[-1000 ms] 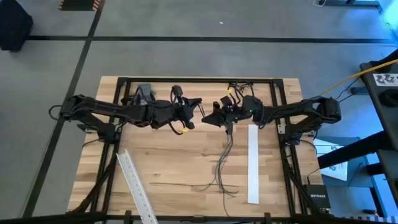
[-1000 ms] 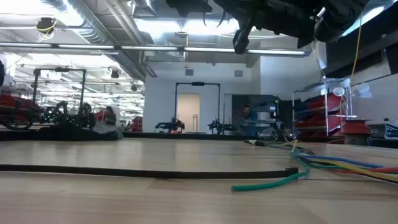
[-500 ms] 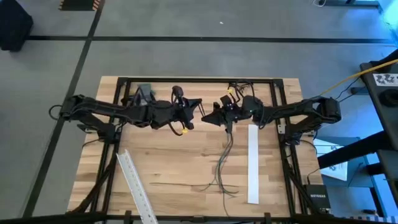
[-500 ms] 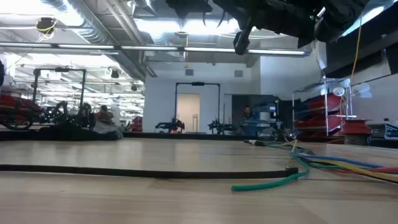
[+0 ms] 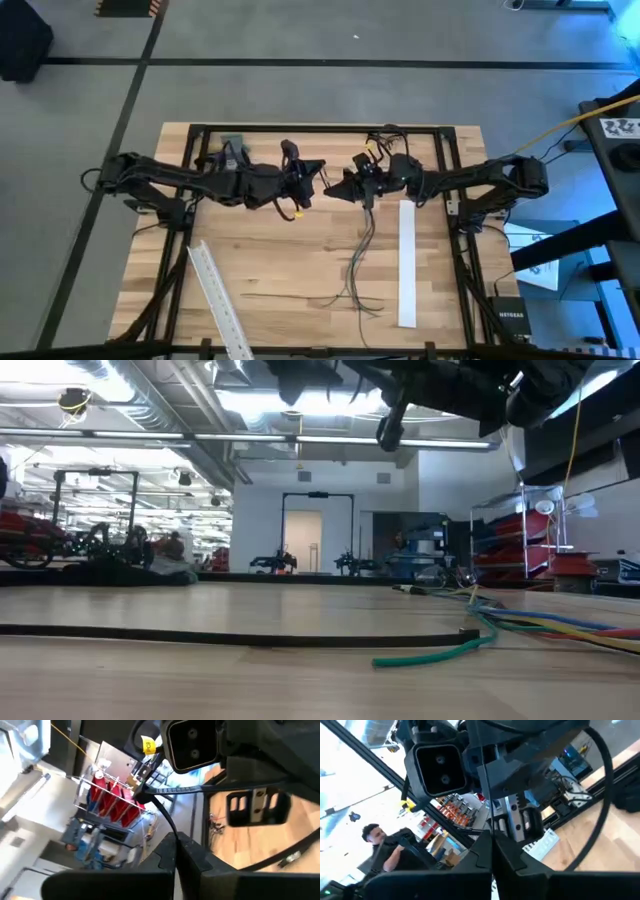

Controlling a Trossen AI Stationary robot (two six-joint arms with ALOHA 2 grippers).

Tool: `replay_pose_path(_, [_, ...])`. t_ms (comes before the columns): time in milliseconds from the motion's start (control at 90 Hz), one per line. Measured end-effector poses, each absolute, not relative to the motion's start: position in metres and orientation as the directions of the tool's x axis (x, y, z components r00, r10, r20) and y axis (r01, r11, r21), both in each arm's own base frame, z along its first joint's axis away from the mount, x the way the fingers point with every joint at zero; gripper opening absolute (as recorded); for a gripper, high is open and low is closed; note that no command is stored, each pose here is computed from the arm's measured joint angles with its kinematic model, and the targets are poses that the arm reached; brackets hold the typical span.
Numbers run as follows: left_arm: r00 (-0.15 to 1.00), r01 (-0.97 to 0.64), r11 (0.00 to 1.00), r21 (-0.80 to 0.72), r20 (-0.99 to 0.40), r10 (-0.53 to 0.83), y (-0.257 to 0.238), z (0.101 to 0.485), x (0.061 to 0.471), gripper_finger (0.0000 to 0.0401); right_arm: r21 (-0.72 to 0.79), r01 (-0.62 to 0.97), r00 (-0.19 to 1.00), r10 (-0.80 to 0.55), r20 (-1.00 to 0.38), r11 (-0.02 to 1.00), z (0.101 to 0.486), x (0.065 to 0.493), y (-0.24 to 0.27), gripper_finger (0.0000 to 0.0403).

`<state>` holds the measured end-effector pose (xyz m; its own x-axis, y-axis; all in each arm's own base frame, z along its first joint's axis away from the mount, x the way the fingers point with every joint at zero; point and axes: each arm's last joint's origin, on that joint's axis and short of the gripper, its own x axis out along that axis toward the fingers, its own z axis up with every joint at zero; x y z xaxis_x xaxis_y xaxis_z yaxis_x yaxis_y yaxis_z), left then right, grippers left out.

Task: Ziptie cables
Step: Wrap the top black zip tie on the colored cables

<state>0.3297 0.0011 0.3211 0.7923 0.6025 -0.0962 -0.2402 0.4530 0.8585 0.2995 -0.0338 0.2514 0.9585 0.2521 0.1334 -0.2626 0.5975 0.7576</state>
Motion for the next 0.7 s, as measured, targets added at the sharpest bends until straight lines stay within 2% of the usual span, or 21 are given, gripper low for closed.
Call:
replay_pose_path(344, [0.789, -0.177, 0.365, 0.914, -0.091, 0.608, 0.0023, 0.3218, 0.3297, 0.0, 0.84, -0.244, 0.958, 0.252, 0.133, 0.484, 0.2514, 0.2995, -0.0338, 0.0])
replay_pose_path(700, [0.771, -0.143, 0.324, 0.935, -0.1, 0.628, 0.011, 0.3207, 0.3294, 0.0, 0.853, -0.252, 0.953, 0.268, 0.139, 0.457, 0.252, 0.2997, -0.0309, 0.0])
